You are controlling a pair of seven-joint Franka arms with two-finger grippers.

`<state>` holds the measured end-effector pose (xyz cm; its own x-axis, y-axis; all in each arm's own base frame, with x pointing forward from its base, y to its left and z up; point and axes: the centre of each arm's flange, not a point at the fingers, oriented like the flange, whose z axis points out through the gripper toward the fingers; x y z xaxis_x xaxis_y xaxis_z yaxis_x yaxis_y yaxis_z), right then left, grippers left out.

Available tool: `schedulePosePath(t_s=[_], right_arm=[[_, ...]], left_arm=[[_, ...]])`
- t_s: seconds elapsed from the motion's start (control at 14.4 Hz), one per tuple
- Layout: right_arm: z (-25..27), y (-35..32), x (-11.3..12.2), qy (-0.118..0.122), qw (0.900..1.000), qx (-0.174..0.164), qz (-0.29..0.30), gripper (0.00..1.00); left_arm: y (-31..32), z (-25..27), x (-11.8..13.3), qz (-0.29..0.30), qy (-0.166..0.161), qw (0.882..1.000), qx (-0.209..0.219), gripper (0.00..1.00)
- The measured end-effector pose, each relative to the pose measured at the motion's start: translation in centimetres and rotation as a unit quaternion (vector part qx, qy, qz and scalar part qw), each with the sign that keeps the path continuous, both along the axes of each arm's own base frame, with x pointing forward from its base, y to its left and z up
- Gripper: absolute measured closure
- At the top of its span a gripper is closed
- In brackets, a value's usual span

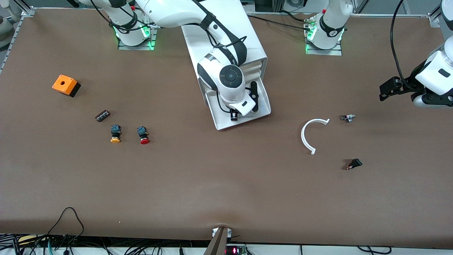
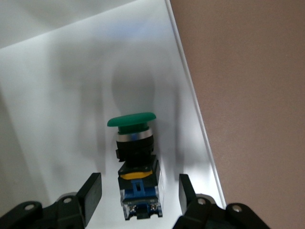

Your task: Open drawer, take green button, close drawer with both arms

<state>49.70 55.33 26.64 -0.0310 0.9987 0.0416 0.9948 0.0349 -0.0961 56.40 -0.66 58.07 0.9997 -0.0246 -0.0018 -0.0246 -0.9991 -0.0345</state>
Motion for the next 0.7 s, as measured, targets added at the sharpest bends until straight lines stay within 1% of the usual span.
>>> schedulePosePath(t_s=[0.07, 0.14, 0.21, 0.28, 0.35, 0.42, 0.49, 0.56, 0.7], right_arm=[[0.01, -0.03, 0.04, 0.000, 1.000, 0.000, 0.002, 0.27], [0.02, -0.05, 0.06, -0.001, 1.000, 0.000, 0.003, 0.35], [0.04, -0.09, 0.11, -0.001, 1.000, 0.000, 0.004, 0.49], [0.07, -0.14, 0.17, -0.002, 1.000, 0.000, 0.003, 0.55], [0.14, -0.21, 0.26, -0.002, 1.000, 0.000, 0.003, 0.55], [0.22, -0.28, 0.34, -0.003, 1.000, 0.000, 0.003, 0.59], [0.29, -0.34, 0.42, -0.004, 1.000, 0.000, 0.002, 0.60], [0.33, -0.36, 0.45, -0.004, 1.000, 0.000, 0.002, 0.64], [0.38, -0.35, 0.46, -0.005, 1.000, 0.000, 0.002, 0.67]], left_arm=[[-0.06, 0.00, 0.00, -0.001, 0.000, 1.000, 0.000, 0.00], [-0.08, 0.00, 0.00, -0.001, 0.000, 1.000, 0.000, 0.00], [-0.08, 0.00, 0.00, -0.001, 0.000, 1.000, 0.000, 0.00], [-0.10, 0.00, 0.00, -0.001, 0.000, 1.000, 0.000, 0.00], [-0.11, 0.00, 0.00, -0.001, 0.000, 1.000, 0.000, 0.00], [-0.12, 0.00, 0.00, -0.001, 0.000, 1.000, 0.000, 0.00], [-0.12, 0.00, 0.00, -0.001, 0.000, 1.000, 0.000, 0.00], [-0.13, 0.00, 0.00, -0.001, 0.000, 1.000, 0.000, 0.00], [-0.13, 0.00, 0.00, -0.001, 0.000, 1.000, 0.000, 0.00]])
